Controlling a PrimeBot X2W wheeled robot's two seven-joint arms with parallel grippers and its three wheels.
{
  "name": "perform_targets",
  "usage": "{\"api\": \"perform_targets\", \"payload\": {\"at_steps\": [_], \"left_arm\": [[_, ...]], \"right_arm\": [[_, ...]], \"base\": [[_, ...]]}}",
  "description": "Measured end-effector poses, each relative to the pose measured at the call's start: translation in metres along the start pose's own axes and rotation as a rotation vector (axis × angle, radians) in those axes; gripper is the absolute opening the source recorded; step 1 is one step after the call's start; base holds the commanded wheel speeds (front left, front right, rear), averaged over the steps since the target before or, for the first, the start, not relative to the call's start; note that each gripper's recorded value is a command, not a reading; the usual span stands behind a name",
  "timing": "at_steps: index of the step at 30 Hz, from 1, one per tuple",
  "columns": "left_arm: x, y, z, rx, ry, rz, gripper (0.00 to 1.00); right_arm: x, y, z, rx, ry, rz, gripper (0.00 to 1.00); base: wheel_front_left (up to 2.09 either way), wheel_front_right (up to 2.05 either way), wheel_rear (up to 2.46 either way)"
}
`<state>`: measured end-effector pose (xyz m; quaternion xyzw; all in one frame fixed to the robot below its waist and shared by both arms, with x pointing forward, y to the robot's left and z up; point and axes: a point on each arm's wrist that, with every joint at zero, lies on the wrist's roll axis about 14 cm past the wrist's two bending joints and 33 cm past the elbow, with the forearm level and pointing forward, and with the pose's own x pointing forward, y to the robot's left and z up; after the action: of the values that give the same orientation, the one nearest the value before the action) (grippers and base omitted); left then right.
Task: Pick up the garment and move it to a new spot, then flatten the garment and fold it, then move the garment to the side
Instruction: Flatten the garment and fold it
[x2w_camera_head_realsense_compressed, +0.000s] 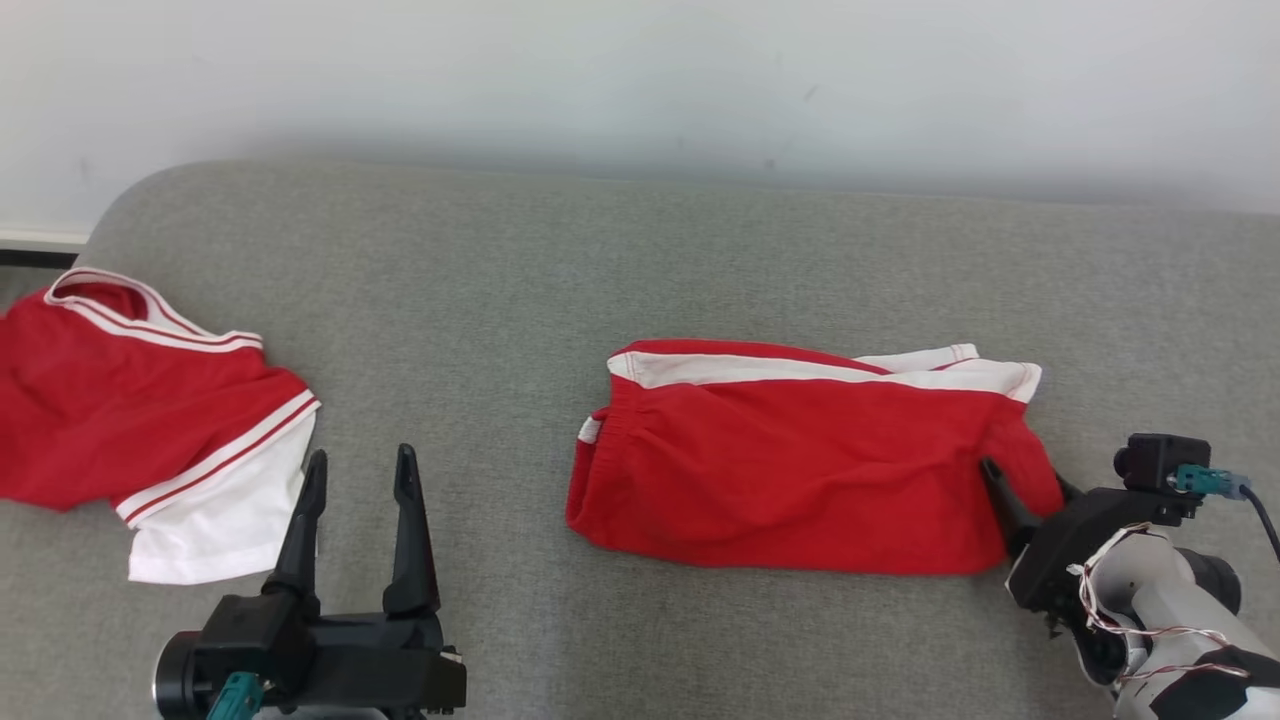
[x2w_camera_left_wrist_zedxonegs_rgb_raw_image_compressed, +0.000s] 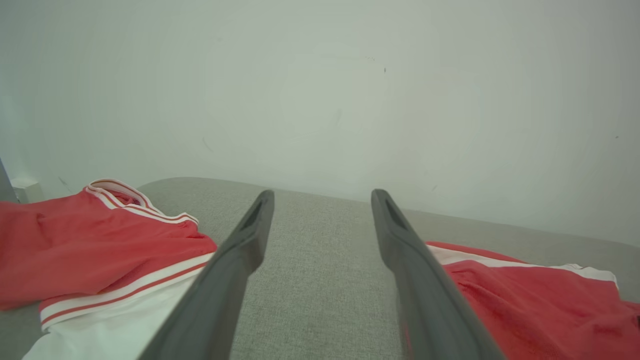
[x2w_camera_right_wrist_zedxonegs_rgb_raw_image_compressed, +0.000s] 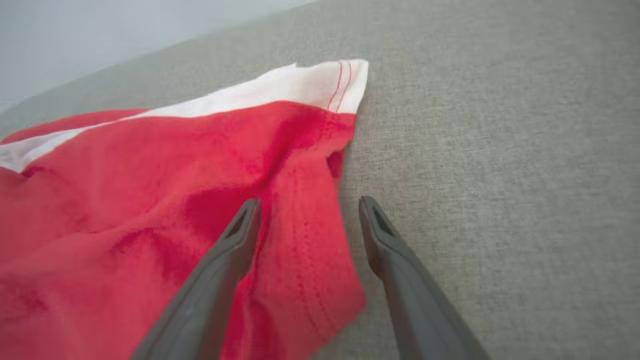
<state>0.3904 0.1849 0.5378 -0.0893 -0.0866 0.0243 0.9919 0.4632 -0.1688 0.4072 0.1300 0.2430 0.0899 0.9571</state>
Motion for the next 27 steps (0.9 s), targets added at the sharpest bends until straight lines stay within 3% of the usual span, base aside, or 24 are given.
{"api": "perform_targets", "payload": {"at_steps": [4,11,12,13,21,27], "left_arm": [[-0.003,0.004,-0.001,0.0,0.005,0.013,1.0],[-0.007,0.02,0.001,0.01,0.005,0.062,1.0],[-0.007,0.022,0.001,0.011,0.006,0.065,1.0],[-0.008,0.022,0.0,0.011,0.008,0.067,1.0],[-0.008,0.021,-0.001,0.008,0.01,0.065,1.0],[-0.008,0.018,0.003,0.006,0.0,0.055,1.0]], "right_arm": [[0.01,-0.004,-0.008,-0.023,0.069,-0.023,1.0],[0.028,0.043,-0.019,-0.001,0.112,0.087,1.0],[0.028,0.046,-0.021,0.0,0.118,0.093,0.4],[0.028,0.047,-0.022,-0.004,0.124,0.098,0.0],[0.024,0.034,-0.018,-0.013,0.093,0.065,0.0],[0.007,-0.022,-0.004,-0.063,0.061,-0.055,0.0]], "base": [[0.0,0.0,0.0],[0.0,0.0,0.0],[0.0,0.0,0.0],[0.0,0.0,0.0],[0.0,0.0,0.0],[0.0,0.0,0.0]]}}
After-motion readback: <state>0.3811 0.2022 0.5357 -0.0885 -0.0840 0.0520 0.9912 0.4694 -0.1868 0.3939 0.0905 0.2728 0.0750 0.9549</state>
